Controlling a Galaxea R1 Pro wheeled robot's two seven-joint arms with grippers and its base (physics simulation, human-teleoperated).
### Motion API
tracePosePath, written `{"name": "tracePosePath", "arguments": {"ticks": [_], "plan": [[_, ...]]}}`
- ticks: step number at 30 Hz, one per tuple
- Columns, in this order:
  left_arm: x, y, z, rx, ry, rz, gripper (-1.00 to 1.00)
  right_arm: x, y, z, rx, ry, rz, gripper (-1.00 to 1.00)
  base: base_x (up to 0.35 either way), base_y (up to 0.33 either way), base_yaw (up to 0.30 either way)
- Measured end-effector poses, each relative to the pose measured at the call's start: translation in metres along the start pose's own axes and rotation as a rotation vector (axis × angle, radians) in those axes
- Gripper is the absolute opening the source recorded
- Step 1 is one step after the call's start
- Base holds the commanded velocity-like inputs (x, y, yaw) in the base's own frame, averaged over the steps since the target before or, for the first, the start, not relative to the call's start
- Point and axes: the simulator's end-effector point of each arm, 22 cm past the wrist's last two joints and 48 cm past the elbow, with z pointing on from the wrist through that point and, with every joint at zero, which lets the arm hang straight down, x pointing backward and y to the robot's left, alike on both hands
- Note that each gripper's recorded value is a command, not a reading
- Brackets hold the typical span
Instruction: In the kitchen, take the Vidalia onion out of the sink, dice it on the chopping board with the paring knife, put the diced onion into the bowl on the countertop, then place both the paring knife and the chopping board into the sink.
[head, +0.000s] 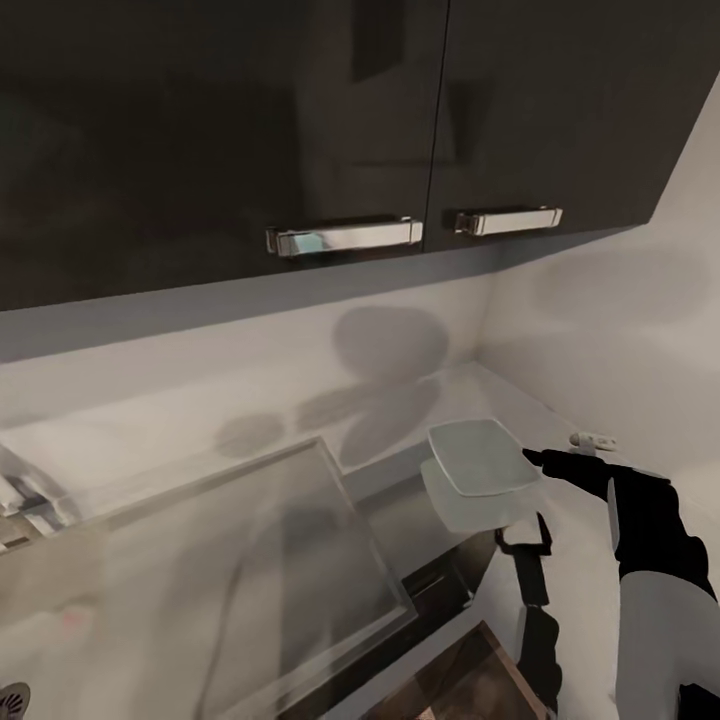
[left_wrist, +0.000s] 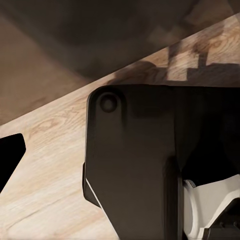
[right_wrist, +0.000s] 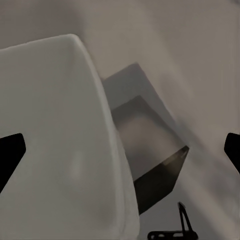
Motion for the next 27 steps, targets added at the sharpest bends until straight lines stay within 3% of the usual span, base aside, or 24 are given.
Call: {"name": "tracePosePath", "arguments": {"ticks": [9,27], "plan": [[0.003,0.000,-0.002,0.000,0.013,0.000,1.00,0.009,-0.013,0.000,-0.004,-0.001,0.061,1.00,0.000,0.000,0.000],[0.011,0.000,-0.008,-0.001,0.042,-0.001,1.00,0.025,-0.014,0.009,-0.010,0.027,0.066,1.00,0.000,0.000,0.000]]}}
